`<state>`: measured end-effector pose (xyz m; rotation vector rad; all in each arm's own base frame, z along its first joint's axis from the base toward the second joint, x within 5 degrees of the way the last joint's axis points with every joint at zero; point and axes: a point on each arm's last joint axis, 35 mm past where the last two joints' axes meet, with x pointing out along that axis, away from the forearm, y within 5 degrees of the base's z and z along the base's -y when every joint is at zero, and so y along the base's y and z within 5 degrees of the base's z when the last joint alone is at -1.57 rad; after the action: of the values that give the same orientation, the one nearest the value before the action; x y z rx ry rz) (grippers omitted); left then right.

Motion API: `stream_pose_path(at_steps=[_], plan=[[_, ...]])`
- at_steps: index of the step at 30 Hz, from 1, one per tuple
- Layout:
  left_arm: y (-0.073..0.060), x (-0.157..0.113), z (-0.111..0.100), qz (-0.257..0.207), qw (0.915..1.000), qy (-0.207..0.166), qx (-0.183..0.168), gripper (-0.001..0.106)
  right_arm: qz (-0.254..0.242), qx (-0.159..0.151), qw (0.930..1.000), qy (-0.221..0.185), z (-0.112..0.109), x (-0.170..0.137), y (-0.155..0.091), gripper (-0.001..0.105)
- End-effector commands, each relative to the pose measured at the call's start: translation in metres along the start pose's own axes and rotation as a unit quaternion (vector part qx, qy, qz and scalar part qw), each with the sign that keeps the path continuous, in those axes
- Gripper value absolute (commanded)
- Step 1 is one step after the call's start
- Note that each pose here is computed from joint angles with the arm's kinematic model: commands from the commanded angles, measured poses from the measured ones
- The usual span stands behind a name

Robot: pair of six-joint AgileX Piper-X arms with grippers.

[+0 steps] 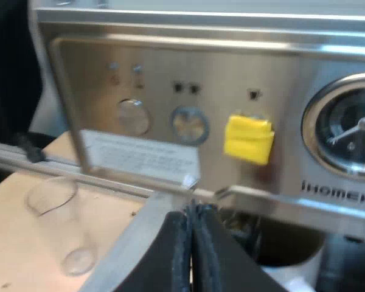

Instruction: Place mug into machine

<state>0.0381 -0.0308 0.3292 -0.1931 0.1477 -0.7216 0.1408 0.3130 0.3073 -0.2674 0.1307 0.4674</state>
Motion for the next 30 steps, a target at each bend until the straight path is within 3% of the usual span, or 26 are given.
stream_pose_path(at_steps=[1,10,20,30], plan=[[-0.001,-0.003,0.004,-0.004,0.9999,-0.011,-0.004,0.089,-0.015,0.010,0.9998,-0.010,0.011,0.010,-0.003,0.000],[-0.001,-0.003,0.004,-0.004,0.9999,-0.011,-0.004,0.089,-0.041,0.011,0.9991,0.002,0.010,0.042,-0.009,0.000],[-0.001,-0.003,0.004,-0.004,0.9999,-0.011,-0.004,0.089,-0.094,0.016,0.9954,0.015,0.005,0.063,-0.032,0.000],[-0.001,-0.003,0.004,-0.004,0.9999,-0.011,-0.004,0.089,-0.052,0.008,0.9985,0.017,0.008,0.053,-0.025,0.000]])
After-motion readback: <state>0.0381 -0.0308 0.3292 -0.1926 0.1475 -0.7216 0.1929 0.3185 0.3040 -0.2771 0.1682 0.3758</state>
